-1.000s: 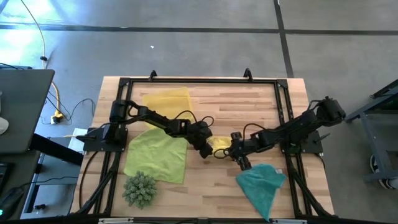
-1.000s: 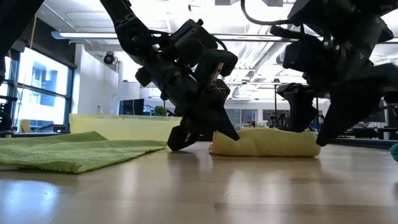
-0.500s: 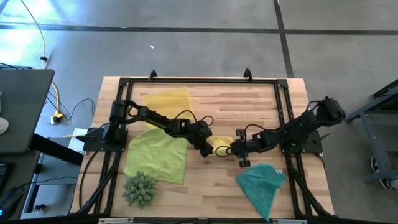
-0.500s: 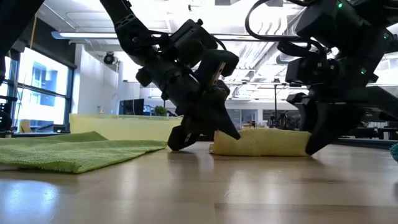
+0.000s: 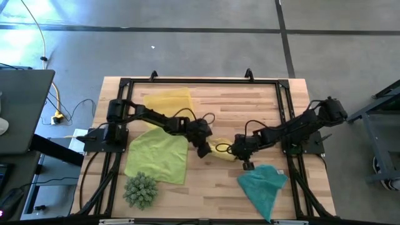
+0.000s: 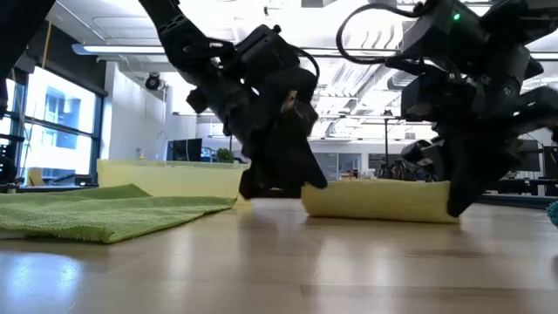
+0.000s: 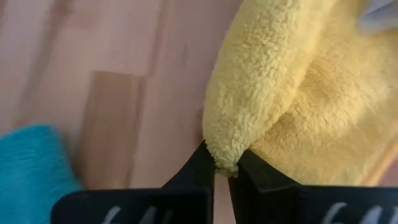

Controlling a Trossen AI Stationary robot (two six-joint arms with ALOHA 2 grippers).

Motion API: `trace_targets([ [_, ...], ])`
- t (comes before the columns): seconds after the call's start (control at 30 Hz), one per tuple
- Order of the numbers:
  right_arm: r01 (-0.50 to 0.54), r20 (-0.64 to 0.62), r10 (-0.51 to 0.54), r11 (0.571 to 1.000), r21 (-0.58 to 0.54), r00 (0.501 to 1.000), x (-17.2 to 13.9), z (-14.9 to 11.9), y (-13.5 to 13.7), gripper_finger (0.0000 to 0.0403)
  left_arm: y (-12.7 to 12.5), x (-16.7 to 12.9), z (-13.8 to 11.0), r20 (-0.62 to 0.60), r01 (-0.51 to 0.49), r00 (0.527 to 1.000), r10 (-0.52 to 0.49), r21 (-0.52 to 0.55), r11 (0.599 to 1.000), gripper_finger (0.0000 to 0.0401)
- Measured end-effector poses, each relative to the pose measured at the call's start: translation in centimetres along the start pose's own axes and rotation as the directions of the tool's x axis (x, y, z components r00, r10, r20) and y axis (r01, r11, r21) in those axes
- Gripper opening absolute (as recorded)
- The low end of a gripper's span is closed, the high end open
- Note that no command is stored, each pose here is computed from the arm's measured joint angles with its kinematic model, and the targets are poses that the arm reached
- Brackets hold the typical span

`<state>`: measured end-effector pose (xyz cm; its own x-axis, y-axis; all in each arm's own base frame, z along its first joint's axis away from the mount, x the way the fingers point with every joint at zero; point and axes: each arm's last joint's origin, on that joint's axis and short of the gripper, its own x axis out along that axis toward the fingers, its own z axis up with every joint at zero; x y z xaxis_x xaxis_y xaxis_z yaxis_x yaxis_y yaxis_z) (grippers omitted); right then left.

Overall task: Roll microfiber towels into tight, uniform cylinder then place into a basket
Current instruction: Roll the yellow microfiber towel

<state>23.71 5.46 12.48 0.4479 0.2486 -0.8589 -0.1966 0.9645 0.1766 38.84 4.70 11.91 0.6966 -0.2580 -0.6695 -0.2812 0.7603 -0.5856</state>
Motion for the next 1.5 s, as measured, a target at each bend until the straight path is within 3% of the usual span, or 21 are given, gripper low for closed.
trace_targets([
  [0.2, -0.071, -0.003, 0.071, 0.997, 0.035, 0.997, -0.1, 0.0, -0.6, 0.0003, -1.0, -1.2, -0.5, -0.038, -0.071, 0.996, 0.08, 0.187, 0.98, 0.0123],
  [0.33, -0.086, -0.004, 0.086, 0.995, 0.043, 0.996, -0.1, 0.0, -0.8, 0.0002, -2.8, -1.1, -1.3, -0.024, -0.082, 0.994, 0.102, 0.432, 0.898, 0.0125],
  [0.43, -0.087, -0.005, 0.088, 0.995, 0.051, 0.996, -0.1, 0.0, -0.8, 0.0002, -5.1, -0.6, -2.5, -0.021, -0.057, 0.995, 0.093, 0.647, 0.76, 0.0125],
  [0.53, -0.087, -0.006, 0.088, 0.995, 0.053, 0.996, -0.1, 0.0, -0.8, 0.0001, -6.8, 0.0, -4.3, -0.014, -0.08, 0.989, 0.146, 0.782, 0.618, 0.0125],
  [0.67, -0.087, -0.006, 0.088, 0.995, 0.054, 0.996, -0.1, 0.0, -0.8, 0.0001, -8.4, 1.2, -6.0, 0.102, -0.202, 0.963, 0.25, 0.886, 0.417, 0.0125],
  [0.77, -0.087, -0.005, 0.088, 0.995, 0.057, 0.996, -0.1, 0.0, -0.8, 0.0001, -9.4, 1.4, -6.5, 0.218, -0.313, 0.93, 0.296, 0.891, 0.329, 0.0125],
  [0.83, -0.087, -0.005, 0.087, 0.994, 0.061, 0.996, -0.1, 0.0, -0.8, 0.0001, -9.8, 1.4, -6.7, 0.248, -0.338, 0.921, 0.301, 0.892, 0.301, 0.0125],
  [1.1, -0.086, -0.004, 0.086, 0.994, 0.062, 0.996, -0.1, 0.0, -0.8, 0.0001, -10.4, 1.5, -6.7, 0.279, -0.351, 0.923, 0.264, 0.891, 0.287, 0.0125],
  [1.27, -0.085, -0.002, 0.086, 0.994, 0.061, 0.996, -0.1, 0.0, -0.8, 0.0001, -9.6, 2.5, -6.7, 0.244, -0.314, 0.94, 0.237, 0.891, 0.329, 0.0125],
  [1.37, -0.085, -0.001, 0.085, 0.994, 0.07, 0.996, -0.1, 0.0, -0.8, 0.0001, -8.9, 3.5, -6.9, 0.246, -0.309, 0.94, 0.238, 0.909, 0.281, 0.0125],
  [1.5, -0.084, 0.001, 0.085, 0.993, 0.079, 0.996, -0.1, 0.0, -0.8, 0.0, -8.3, 4.1, -6.9, 0.32, -0.386, 0.901, 0.293, 0.9, 0.203, 0.0125],
])
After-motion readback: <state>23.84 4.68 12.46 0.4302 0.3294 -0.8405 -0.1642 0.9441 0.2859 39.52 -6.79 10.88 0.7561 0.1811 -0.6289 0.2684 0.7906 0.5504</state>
